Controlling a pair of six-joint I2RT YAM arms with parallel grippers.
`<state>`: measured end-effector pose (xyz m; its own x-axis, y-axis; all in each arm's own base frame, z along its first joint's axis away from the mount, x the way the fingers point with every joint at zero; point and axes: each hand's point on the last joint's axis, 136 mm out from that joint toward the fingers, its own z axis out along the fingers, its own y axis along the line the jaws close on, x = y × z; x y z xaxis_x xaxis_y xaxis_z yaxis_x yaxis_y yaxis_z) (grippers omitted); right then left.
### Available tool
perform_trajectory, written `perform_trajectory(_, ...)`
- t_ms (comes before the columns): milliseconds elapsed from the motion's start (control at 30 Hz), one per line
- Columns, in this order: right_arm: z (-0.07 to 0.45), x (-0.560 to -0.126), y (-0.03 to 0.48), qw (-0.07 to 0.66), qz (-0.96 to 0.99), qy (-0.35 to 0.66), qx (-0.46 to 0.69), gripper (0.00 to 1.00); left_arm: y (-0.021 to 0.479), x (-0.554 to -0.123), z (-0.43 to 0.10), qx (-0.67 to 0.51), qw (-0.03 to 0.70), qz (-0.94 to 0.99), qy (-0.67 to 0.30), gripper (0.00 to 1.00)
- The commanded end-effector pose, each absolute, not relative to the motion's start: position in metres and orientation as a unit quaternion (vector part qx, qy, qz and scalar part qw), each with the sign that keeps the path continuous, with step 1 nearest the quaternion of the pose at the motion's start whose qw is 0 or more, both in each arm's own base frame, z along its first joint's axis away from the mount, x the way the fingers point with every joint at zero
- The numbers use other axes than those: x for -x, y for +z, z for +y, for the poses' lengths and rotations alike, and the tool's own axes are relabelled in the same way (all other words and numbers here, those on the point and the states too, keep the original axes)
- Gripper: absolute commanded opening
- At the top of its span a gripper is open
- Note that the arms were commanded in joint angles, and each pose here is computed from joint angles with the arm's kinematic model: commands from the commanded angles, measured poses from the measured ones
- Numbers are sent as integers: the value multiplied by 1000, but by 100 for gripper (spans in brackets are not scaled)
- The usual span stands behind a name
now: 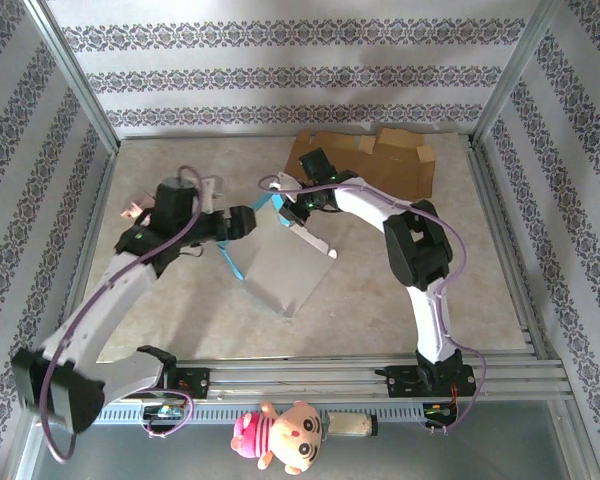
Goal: Fold the paper box
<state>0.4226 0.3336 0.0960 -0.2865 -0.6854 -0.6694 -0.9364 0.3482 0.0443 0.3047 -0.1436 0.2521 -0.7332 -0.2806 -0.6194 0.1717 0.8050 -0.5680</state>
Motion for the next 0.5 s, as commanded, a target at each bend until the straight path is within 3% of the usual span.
perform_trajectory(0, 300, -390, 127, 244, 751, 116, 602, 0, 249, -292, -105, 145, 366, 864, -313, 87)
perform_trajectory(100, 260, -355, 125, 121, 647, -31, 752, 0, 245, -276, -86, 184, 366, 858, -310, 86)
perform_trajectory(167, 248, -347, 126, 56, 599, -90, 794, 0, 238, -271, -85, 196, 361, 853, -322, 86)
perform_trajectory(333, 270, -346, 81, 1, 531, -115, 840, 0, 221, -268, -95, 198, 345, 841, -366, 86)
perform_trajectory(467, 298, -352, 43, 5, 499, -143, 855, 0, 211, -262, -94, 207, 344, 838, -369, 86)
